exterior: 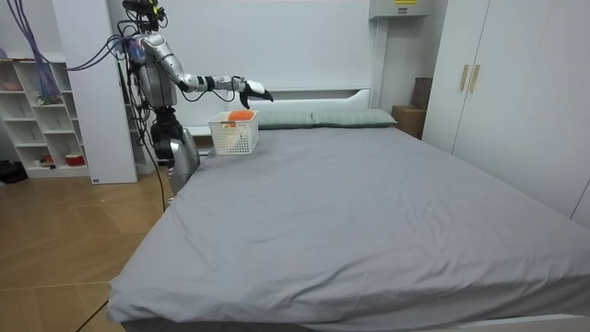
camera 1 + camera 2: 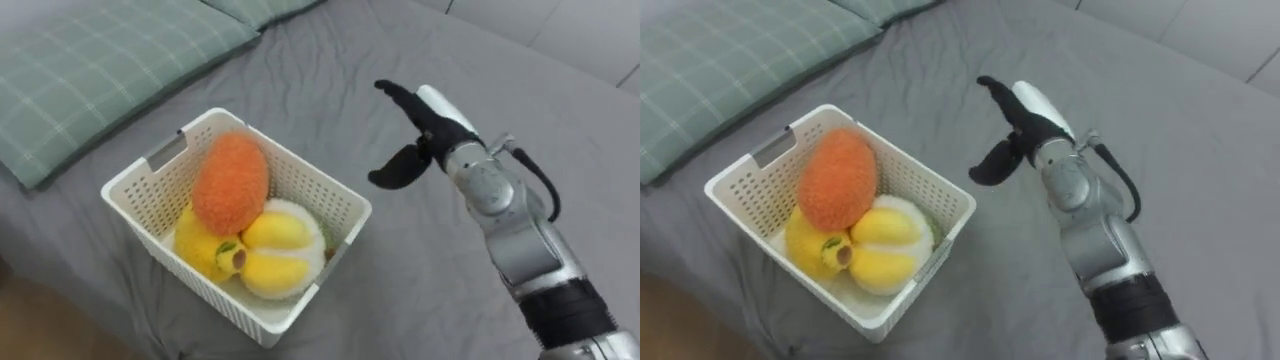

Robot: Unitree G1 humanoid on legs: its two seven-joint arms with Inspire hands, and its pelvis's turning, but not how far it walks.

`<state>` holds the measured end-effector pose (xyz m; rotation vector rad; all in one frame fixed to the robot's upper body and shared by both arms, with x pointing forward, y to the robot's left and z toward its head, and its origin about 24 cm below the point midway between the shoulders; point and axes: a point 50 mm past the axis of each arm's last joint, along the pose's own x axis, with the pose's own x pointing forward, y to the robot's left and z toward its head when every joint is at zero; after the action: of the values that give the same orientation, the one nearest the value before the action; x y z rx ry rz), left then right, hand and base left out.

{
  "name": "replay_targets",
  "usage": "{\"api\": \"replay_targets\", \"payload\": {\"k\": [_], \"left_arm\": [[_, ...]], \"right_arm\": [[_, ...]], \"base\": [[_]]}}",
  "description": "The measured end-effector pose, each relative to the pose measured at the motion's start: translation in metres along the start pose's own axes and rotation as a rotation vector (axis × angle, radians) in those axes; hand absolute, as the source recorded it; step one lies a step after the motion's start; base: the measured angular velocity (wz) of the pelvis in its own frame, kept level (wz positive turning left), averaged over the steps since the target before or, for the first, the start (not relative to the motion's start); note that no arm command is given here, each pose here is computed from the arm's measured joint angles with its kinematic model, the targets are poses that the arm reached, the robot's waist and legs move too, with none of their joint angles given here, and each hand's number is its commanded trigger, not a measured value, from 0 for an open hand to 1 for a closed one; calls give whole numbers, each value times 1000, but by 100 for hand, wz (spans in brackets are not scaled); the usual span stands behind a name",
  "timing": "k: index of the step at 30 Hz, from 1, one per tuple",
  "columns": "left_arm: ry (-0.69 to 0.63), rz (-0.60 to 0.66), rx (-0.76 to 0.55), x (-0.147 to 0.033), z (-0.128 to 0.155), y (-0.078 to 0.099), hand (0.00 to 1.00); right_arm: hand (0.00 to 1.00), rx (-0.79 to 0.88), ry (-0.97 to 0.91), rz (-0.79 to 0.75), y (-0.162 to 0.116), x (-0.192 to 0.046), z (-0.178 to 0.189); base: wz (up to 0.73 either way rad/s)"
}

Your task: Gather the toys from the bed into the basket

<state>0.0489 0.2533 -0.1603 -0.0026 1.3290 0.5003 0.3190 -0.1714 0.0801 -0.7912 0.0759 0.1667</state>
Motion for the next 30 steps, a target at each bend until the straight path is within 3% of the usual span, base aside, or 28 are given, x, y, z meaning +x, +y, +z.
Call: {"api": "replay_targets", "payload": {"k": [8,18,21,30], "left_arm": [[-9,6,-30,-1,-10,5,0],[-29,-6,-54,-1,-9,0,0],[-2,5,-57,-2,-20,4,0],[43,33,-62,-4,-38,12,0]], "right_arm": [[0,93,113,-217,-29,-23,-42],[0,288,284,-336,-29,-67,-101],[0,357,386,-375,-22,-83,-127],[0,515,790,-390,37,-155,-203]], "base": [[-30],[-23],[-31],[-9]]}}
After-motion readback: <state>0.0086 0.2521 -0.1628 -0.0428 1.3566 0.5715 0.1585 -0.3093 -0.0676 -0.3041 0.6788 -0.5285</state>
